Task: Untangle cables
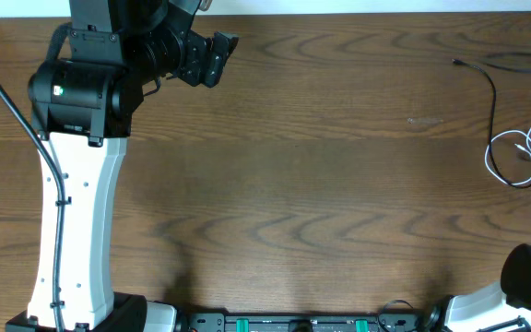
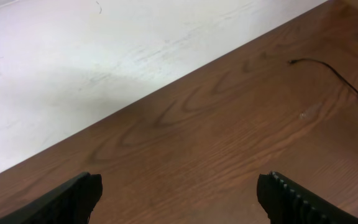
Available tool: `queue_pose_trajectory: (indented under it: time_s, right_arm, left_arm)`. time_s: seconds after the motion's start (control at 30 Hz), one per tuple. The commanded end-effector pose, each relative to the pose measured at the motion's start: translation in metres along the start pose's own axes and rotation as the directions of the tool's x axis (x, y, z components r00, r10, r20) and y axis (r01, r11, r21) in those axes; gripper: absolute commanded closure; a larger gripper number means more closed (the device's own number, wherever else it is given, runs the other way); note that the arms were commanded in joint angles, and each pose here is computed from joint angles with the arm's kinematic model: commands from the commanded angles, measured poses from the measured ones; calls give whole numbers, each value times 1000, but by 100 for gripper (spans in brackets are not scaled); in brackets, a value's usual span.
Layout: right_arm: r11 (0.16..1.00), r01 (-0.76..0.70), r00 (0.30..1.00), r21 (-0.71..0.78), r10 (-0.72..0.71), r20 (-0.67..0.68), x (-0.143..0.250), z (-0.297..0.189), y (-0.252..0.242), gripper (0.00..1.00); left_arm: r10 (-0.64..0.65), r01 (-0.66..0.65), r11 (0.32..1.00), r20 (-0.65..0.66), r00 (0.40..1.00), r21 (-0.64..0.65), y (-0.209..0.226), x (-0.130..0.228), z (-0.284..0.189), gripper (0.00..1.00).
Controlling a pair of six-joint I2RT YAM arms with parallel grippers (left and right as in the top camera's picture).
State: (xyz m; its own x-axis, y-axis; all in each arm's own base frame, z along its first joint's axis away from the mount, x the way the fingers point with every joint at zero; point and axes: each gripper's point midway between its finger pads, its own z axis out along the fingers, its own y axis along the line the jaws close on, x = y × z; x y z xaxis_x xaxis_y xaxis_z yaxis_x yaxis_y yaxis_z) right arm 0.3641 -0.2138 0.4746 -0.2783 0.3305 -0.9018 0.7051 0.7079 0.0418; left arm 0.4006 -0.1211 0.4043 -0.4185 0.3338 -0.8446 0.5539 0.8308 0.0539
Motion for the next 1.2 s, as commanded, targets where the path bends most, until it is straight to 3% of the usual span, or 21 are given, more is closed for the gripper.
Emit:
queue_pose_trajectory:
  time_s: [0.0,0.13,0.4,0.8,1.17]
  right_arm:
    - [981,-56,996,188,40,85,-19,-22,-52,99]
    - [955,-81,994,285,57,91,-19,-25,-82,99]
    - [883,-179,981,434,192,13,19,6,-132,99]
    - [801,-251,912,543,385,-145,100,55,-190,99]
    - [795,-226,887,563,407,-220,133,71,-197,99]
  left_arm:
    - [23,-23,1000,7,1000,-5,-1,-1,-3,16]
    - [22,-22,1000,7,1000,-5,-1,-1,-3,15]
    - [20,-20,1000,-1,1000,-2,-2,2,-2,15]
    - [23,-23,1000,-3,1000,-3,-2,2,-1,15]
    - [32,-32,999,-6,999,-2,-2,3,-1,15]
